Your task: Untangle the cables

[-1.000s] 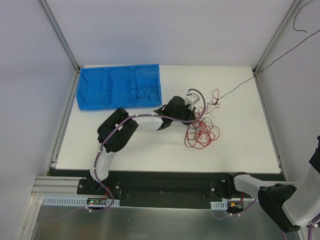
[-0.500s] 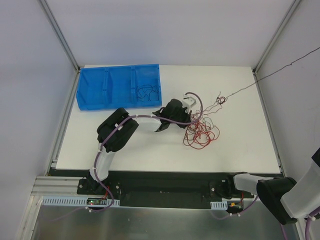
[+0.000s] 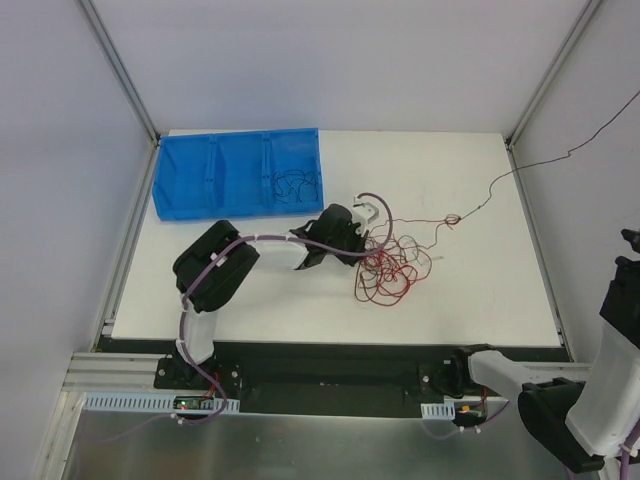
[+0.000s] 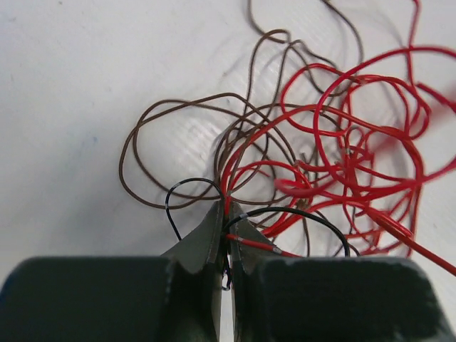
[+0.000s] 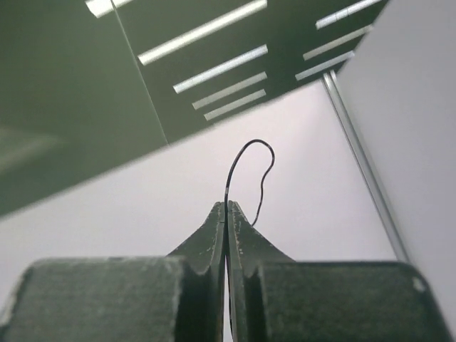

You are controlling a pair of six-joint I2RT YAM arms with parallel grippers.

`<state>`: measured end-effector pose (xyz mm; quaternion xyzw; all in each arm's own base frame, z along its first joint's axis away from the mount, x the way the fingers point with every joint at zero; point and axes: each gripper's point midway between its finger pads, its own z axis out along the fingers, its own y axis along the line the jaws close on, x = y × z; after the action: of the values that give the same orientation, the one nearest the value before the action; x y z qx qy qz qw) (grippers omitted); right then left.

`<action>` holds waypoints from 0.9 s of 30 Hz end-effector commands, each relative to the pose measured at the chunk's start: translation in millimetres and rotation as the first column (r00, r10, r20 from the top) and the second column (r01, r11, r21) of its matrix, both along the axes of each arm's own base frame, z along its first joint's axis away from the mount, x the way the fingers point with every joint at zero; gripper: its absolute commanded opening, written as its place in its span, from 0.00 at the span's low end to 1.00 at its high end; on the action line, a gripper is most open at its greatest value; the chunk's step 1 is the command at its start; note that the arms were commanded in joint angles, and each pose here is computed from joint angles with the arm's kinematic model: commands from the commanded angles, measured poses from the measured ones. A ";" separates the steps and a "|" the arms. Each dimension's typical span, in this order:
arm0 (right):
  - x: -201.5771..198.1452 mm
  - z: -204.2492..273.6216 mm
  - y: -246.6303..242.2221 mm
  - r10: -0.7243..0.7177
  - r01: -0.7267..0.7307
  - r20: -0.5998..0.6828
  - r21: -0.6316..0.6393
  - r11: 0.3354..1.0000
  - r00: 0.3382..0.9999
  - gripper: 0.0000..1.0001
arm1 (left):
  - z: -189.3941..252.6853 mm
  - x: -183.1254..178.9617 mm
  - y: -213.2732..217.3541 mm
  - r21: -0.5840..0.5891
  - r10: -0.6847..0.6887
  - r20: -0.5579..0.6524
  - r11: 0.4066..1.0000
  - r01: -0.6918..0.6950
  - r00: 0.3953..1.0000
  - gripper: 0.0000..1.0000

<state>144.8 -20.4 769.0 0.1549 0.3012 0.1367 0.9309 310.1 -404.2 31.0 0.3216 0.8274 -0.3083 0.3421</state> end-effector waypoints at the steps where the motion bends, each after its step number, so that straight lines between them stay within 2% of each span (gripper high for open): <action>1: 54.8 -55.2 8.5 -0.077 0.055 -0.194 -0.120 0.991 0.978 0.00 | 65.3 -22.1 11.6 -0.086 -0.052 0.030 0.995 0.055 0.998 0.00; 4: 90.6 -122.5 7.3 -0.111 0.067 -0.361 -0.132 0.989 0.926 0.01 | 106.8 -43.8 15.3 -0.152 -0.112 0.031 0.982 0.115 0.993 0.00; 8: 123.0 -231.3 1.2 -0.139 0.092 -0.574 -0.111 0.990 0.807 0.01 | 142.3 -67.0 19.8 -0.203 -0.172 -0.008 0.965 0.167 0.985 0.00; 13: 139.0 -370.2 -2.7 -0.169 0.098 -0.801 -0.137 0.986 0.574 0.01 | 148.4 -80.8 19.4 -0.230 -0.190 -0.109 0.960 0.161 0.976 0.00; 15: 138.4 -423.2 -5.7 -0.178 0.107 -0.873 -0.144 0.984 0.454 0.00 | 149.9 -85.1 18.7 -0.240 -0.202 -0.124 0.956 0.168 0.972 0.02; 18: 130.0 -491.2 -6.1 -0.153 0.109 -0.939 -0.125 0.986 0.307 0.01 | 152.8 -87.1 19.7 -0.239 -0.207 -0.128 0.956 0.173 0.970 0.18; 20: 124.4 -525.6 -0.2 -0.122 0.068 -0.963 -0.109 0.992 0.241 0.01 | 153.9 -88.2 20.5 -0.233 -0.212 -0.131 0.956 0.177 0.968 0.35; 23: 116.2 -557.0 12.1 -0.081 -0.016 -0.980 -0.085 0.996 0.184 0.01 | 154.6 -89.6 25.0 -0.205 -0.209 -0.143 0.962 0.177 0.967 0.53; 25: 110.2 -567.9 20.7 -0.056 -0.074 -0.987 -0.068 0.995 0.153 0.01 | 154.4 -89.7 31.9 -0.169 -0.192 -0.136 0.971 0.168 0.972 0.61; 27: 105.2 -569.3 30.2 -0.025 -0.128 -0.990 -0.044 0.991 0.142 0.01 | 159.1 -91.0 39.6 -0.153 -0.187 -0.110 0.974 0.169 0.976 0.62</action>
<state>256.8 -9.8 192.4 0.1602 0.8463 -0.0432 0.5063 217.3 -376.3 163.4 0.3367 0.7985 -0.4274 0.2576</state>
